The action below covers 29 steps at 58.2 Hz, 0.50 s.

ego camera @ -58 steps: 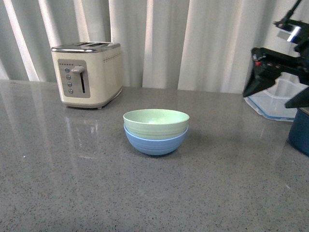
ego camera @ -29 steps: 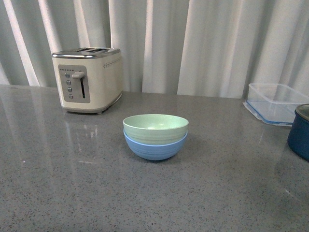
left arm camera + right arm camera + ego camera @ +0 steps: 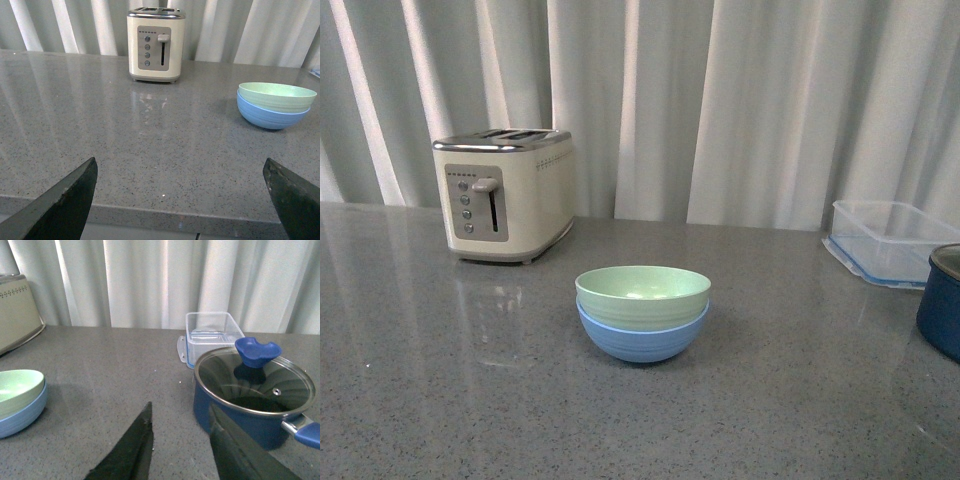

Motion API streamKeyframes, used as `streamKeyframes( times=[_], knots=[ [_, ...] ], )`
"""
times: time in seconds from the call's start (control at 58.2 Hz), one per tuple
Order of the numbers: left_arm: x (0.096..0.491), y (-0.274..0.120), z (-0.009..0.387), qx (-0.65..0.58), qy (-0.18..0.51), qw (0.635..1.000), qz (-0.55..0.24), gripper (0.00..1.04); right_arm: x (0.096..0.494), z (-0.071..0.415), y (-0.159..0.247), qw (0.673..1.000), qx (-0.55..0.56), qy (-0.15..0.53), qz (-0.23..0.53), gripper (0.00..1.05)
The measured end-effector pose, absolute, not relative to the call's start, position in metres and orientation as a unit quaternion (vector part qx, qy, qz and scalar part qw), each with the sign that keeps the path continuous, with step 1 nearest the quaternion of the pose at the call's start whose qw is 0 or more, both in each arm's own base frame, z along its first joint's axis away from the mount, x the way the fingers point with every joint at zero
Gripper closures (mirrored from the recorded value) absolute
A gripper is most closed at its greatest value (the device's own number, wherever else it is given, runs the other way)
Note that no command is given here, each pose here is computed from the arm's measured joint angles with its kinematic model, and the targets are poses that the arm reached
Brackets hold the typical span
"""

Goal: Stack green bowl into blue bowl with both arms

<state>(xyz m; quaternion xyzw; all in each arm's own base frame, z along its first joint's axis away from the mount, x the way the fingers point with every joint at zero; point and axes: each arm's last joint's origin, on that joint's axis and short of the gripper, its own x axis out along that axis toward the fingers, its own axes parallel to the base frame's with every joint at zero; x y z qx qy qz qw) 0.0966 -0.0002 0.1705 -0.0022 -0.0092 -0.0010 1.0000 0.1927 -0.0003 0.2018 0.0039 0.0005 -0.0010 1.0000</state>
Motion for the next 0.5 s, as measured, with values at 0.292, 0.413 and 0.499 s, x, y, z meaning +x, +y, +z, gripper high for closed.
streamKeyframes(
  times=[0.292,0.413,0.499],
  knots=[
    [0.097,0.0,0.171,-0.002,-0.009,1.0,-0.001,0.07,0.166,0.186,0.0,1.0,0.001,0.004,-0.001,1.04],
    [0.097,0.0,0.171,-0.002,-0.009,1.0,-0.001,0.07,0.156,0.18,0.0,1.0,0.001,0.005,-0.001,1.04],
    [0.097,0.0,0.171,-0.002,-0.009,1.0,-0.001,0.07,0.15,0.178,0.0,1.0,0.001,0.005,-0.001,1.04]
  ],
)
